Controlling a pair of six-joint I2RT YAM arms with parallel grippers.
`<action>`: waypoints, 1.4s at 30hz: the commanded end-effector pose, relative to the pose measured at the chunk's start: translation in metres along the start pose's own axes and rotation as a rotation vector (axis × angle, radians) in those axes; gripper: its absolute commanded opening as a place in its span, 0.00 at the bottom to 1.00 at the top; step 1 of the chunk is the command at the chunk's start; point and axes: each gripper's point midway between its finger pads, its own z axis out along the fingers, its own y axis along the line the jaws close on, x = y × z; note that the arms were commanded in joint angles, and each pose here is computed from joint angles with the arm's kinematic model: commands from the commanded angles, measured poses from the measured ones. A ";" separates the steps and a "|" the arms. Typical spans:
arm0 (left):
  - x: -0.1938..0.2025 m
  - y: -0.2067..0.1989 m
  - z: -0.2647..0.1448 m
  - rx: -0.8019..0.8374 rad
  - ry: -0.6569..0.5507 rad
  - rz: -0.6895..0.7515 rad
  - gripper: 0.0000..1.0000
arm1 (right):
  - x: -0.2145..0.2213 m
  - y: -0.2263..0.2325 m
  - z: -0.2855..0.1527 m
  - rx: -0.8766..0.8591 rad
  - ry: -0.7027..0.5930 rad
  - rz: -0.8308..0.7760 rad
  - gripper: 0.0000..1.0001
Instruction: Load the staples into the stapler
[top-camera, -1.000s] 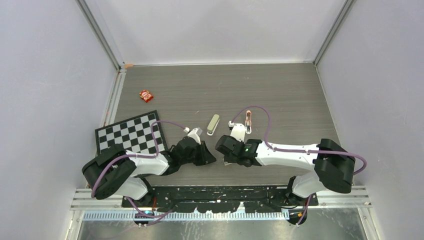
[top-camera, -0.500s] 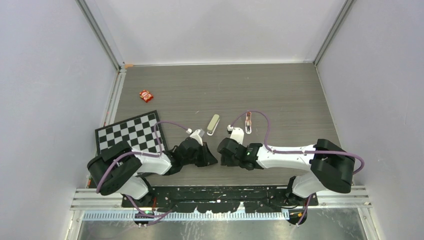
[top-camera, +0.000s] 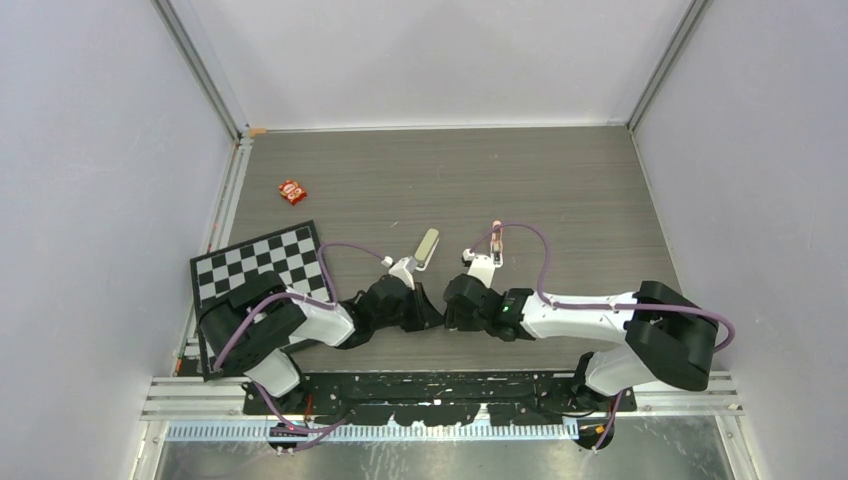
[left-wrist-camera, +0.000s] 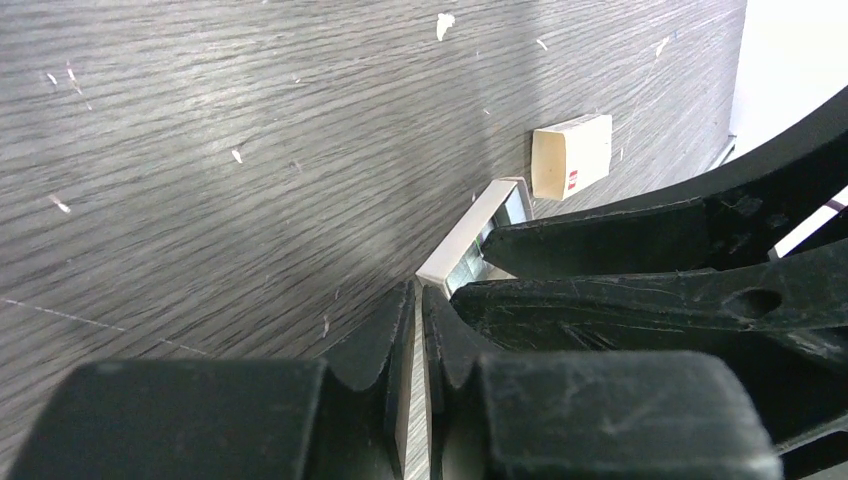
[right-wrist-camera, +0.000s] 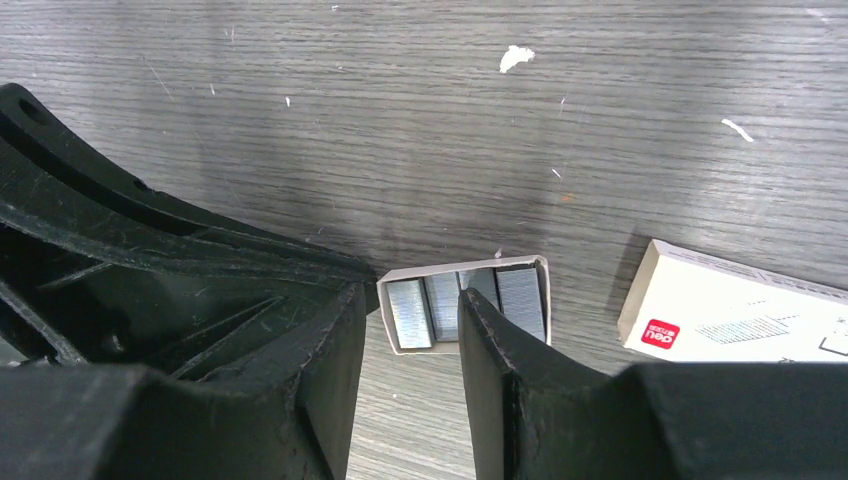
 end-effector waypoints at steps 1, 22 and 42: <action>-0.002 -0.013 0.006 0.035 -0.013 0.012 0.11 | -0.003 0.013 -0.001 -0.078 -0.010 0.043 0.45; 0.002 -0.009 0.005 0.019 -0.019 -0.007 0.08 | 0.002 0.023 0.002 -0.175 0.002 0.151 0.40; 0.002 -0.010 0.004 0.023 -0.025 0.000 0.08 | -0.030 0.034 -0.023 -0.343 -0.063 0.306 0.41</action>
